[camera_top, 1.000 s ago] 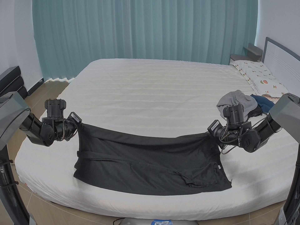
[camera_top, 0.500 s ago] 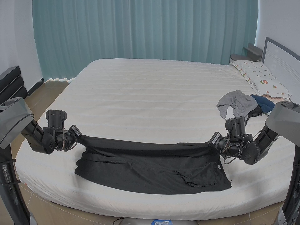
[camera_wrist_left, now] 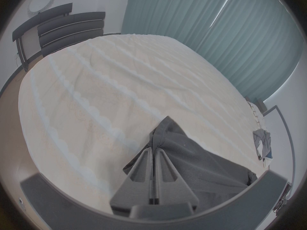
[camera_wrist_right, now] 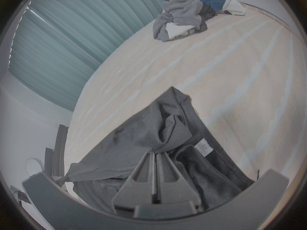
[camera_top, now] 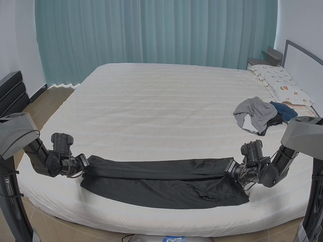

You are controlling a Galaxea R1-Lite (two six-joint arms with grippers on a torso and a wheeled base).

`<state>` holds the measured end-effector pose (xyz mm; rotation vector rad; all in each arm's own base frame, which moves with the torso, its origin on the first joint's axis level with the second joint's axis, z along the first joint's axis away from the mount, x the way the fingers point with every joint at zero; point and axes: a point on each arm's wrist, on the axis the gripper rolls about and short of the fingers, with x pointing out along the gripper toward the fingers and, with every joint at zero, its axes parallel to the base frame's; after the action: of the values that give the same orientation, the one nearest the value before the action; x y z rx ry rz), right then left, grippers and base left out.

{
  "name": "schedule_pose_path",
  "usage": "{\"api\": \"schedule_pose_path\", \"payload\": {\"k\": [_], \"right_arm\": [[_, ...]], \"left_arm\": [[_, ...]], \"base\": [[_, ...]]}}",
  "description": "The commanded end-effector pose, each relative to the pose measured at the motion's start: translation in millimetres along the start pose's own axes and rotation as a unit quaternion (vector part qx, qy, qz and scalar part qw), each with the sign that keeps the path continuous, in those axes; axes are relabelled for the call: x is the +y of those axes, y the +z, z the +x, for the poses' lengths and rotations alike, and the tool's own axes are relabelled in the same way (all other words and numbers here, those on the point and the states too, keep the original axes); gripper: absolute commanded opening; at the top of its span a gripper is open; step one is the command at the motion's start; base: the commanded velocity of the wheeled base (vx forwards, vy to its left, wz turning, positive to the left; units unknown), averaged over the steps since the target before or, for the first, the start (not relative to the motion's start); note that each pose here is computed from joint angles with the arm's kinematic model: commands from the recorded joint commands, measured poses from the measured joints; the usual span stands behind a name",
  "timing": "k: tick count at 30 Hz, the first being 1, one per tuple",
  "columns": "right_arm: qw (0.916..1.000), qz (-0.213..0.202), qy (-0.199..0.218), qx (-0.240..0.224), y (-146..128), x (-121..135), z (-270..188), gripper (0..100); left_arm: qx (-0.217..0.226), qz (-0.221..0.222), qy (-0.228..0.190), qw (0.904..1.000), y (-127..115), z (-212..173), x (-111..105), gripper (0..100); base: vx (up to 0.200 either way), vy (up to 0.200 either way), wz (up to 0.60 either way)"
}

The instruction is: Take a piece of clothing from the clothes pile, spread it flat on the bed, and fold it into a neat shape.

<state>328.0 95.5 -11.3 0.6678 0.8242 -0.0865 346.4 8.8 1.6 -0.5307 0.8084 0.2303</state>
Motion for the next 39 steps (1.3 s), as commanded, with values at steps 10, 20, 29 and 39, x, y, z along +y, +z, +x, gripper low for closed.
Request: {"api": "schedule_pose_path", "payload": {"k": [10, 20, 29, 39], "right_arm": [[0.9999, -0.002, -0.008, 0.011, -6, -3, 5, 100], [0.999, 0.022, 0.032, -0.022, 17, 9, -20, 100], [0.9923, 0.105, 0.065, 0.005, 42, -12, -18, 100], [0.9815, 0.157, 0.109, 0.004, 46, -31, -5, 100]], "left_arm": [[0.014, 0.001, 0.01, 0.9999, -7, 2, 4, 100], [-0.014, -0.018, -0.004, 0.9997, 10, -12, 4, 100], [-0.004, -0.108, -0.06, 0.9923, 43, 24, -20, 100], [0.028, -0.084, -0.048, 0.9949, 29, 49, -33, 100]], "base": [[0.0, 0.0, 0.0], [0.0, 0.0, 0.0], [0.0, 0.0, 0.0], [0.0, 0.0, 0.0]]}}
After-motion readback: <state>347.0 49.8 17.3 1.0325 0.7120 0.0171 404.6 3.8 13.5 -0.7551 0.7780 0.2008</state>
